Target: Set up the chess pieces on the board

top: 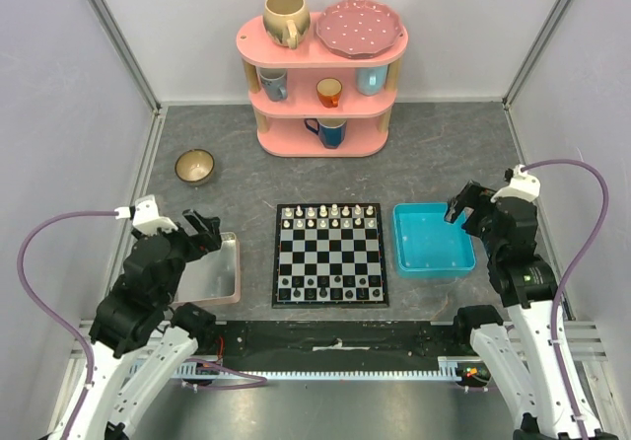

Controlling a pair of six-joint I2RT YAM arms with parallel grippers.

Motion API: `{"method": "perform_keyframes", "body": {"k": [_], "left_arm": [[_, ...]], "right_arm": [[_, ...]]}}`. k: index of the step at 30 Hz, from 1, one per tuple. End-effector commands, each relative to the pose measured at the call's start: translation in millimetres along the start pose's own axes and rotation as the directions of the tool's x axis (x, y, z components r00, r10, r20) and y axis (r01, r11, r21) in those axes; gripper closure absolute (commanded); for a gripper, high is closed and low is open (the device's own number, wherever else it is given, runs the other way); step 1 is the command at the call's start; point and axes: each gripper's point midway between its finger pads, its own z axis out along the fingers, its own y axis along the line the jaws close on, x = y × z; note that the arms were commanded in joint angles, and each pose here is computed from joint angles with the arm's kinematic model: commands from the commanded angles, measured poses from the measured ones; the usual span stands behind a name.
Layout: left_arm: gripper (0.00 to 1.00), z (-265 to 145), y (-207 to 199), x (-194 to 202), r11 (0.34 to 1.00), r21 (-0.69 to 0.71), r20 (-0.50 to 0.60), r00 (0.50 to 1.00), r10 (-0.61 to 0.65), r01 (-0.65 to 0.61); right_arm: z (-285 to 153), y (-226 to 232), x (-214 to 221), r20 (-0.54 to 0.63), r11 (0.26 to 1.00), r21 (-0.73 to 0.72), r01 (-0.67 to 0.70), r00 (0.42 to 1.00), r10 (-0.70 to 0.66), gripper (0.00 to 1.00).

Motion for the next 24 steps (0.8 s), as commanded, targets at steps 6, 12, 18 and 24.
{"method": "perform_keyframes", "body": {"k": [6,12,18,24], "left_arm": [[0.01,8,5,-9,0.998,-0.053,0.035,0.999,0.017,-0.015],[0.01,8,4,-11,0.999,-0.046,0.044,0.999,0.017,-0.015],[0.01,2,1,-15,1.000,-0.006,0.073,0.997,0.007,-0.007],[0.01,5,-5,-12,1.000,0.009,0.041,0.999,0.023,-0.023]], "right_arm": [[-9,-9,-4,0.062,0.999,0.026,-0.030,0.998,0.028,0.03],[-13,-5,-7,0.079,0.999,-0.002,-0.039,0.996,0.039,0.02],[-11,-11,-4,0.083,0.997,0.030,-0.067,0.994,0.064,0.02],[-7,-17,-10,0.095,0.993,0.082,-0.083,0.993,0.075,0.02]]}}
